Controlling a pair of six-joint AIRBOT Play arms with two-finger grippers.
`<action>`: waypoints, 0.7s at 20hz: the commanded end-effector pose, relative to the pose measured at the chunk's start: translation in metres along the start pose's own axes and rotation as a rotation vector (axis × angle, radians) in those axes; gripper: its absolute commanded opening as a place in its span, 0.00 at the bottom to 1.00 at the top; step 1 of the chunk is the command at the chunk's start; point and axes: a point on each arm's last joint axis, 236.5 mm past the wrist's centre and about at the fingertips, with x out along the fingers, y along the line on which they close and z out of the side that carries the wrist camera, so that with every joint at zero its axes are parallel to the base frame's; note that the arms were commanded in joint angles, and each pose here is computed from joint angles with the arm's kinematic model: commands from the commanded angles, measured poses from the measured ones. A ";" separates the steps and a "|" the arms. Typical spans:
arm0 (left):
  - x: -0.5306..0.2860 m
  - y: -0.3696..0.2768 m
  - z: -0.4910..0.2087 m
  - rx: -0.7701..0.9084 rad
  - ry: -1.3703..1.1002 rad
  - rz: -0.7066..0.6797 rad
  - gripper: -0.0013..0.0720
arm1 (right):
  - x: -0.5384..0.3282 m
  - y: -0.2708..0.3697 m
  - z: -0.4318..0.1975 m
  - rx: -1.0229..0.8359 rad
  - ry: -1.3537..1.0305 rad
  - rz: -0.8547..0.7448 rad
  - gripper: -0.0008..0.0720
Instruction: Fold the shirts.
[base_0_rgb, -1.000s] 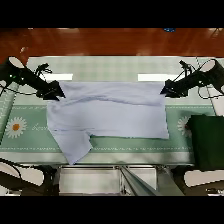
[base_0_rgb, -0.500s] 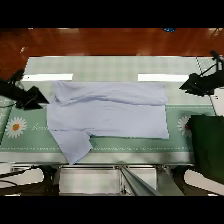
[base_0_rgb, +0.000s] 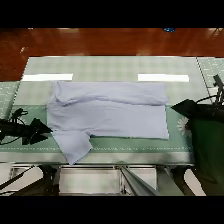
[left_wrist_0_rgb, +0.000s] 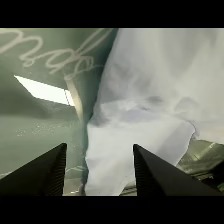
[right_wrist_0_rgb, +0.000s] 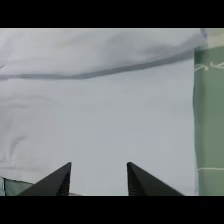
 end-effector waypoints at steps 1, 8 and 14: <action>0.018 -0.004 -0.011 0.021 0.031 -0.004 0.71 | 0.013 0.004 -0.026 0.024 0.013 0.064 0.57; 0.057 -0.023 -0.018 0.177 0.094 0.077 0.70 | 0.012 0.017 -0.014 0.063 -0.040 0.128 0.57; 0.056 -0.027 -0.021 0.204 0.114 0.078 0.07 | -0.008 -0.110 -0.066 0.291 0.099 -0.322 0.57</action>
